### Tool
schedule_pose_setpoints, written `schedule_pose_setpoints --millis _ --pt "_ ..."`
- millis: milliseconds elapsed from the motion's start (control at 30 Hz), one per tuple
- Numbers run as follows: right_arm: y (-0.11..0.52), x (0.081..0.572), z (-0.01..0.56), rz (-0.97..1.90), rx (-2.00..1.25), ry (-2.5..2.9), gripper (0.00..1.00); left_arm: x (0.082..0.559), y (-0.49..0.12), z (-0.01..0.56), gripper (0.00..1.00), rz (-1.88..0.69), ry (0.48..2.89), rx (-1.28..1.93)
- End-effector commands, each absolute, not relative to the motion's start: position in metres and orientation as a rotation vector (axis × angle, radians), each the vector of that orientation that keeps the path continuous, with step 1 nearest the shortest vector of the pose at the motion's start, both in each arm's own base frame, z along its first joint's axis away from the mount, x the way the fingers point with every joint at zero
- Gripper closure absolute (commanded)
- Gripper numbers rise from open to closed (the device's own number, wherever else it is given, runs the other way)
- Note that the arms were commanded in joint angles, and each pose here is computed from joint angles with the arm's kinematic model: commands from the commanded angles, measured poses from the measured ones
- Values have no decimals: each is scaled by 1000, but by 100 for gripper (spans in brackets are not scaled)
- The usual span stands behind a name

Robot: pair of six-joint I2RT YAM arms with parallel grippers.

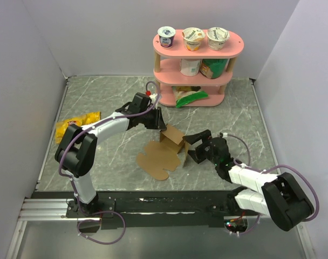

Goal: Fold the paper box

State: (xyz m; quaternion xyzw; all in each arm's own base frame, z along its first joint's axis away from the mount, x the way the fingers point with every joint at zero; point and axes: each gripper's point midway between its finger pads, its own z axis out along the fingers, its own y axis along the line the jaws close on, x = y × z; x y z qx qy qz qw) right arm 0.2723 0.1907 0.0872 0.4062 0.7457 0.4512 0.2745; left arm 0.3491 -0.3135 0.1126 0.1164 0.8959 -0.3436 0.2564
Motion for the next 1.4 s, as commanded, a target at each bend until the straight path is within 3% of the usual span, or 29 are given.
schedule_pose_setpoints --millis 0,433,800,1367 --pt "200 286 112 1194 996 1916 2 342 -303 89 70 -844 2530 291" --pt "243 291 129 905 232 1881 1 343 -302 92 70 -832 2527 301" --pt "248 277 123 714 -88 1860 1 345 -300 95 70 -818 2519 306" --pt "285 237 134 960 -378 1805 0 344 -297 90 70 -794 2532 309"
